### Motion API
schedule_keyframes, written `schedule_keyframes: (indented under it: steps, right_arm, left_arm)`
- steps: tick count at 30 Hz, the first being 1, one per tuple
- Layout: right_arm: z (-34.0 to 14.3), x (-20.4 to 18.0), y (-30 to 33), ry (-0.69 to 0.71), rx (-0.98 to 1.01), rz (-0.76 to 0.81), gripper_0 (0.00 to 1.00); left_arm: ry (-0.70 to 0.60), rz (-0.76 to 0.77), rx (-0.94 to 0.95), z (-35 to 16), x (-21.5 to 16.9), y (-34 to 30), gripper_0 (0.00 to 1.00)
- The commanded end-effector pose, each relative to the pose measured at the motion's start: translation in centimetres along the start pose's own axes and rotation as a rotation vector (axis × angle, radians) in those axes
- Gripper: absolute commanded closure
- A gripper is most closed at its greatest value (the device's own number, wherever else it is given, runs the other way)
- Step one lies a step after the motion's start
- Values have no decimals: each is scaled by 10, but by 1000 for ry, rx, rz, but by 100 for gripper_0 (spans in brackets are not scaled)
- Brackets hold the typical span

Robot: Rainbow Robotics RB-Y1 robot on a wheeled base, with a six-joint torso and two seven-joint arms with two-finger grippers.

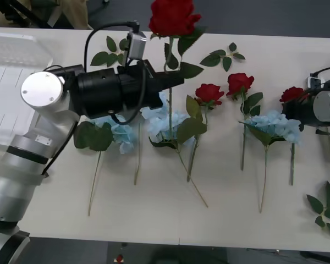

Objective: Put the red flowers into the right box and the blue flowers into the left box

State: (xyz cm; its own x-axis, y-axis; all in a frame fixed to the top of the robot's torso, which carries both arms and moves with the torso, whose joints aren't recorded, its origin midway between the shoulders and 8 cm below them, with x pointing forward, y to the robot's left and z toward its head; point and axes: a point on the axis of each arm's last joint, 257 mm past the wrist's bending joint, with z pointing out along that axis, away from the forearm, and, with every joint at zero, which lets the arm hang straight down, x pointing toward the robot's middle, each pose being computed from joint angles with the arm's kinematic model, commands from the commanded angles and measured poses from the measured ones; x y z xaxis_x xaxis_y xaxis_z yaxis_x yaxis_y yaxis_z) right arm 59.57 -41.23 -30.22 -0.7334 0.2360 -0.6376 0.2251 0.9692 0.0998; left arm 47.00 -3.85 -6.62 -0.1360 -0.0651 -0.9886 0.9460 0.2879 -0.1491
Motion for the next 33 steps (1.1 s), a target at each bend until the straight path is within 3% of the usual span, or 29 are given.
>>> schedule_keyframes:
  steps: [1,9,20,33]
  right_arm:
    - [-12,-32,10,-49,-22,-15,100]
    - [-37,-60,9,-72,-29,-40,100]
    - [-107,-117,10,-144,-23,-160,100]
    - [-181,-177,-90,-205,220,-454,100]
  left_arm:
    - [-12,78,22,26,-14,-17,100]
    - [-31,83,54,52,-19,-36,100]
    - [-92,55,60,84,-29,-57,100]
    - [-163,-7,46,102,-41,-66,100]
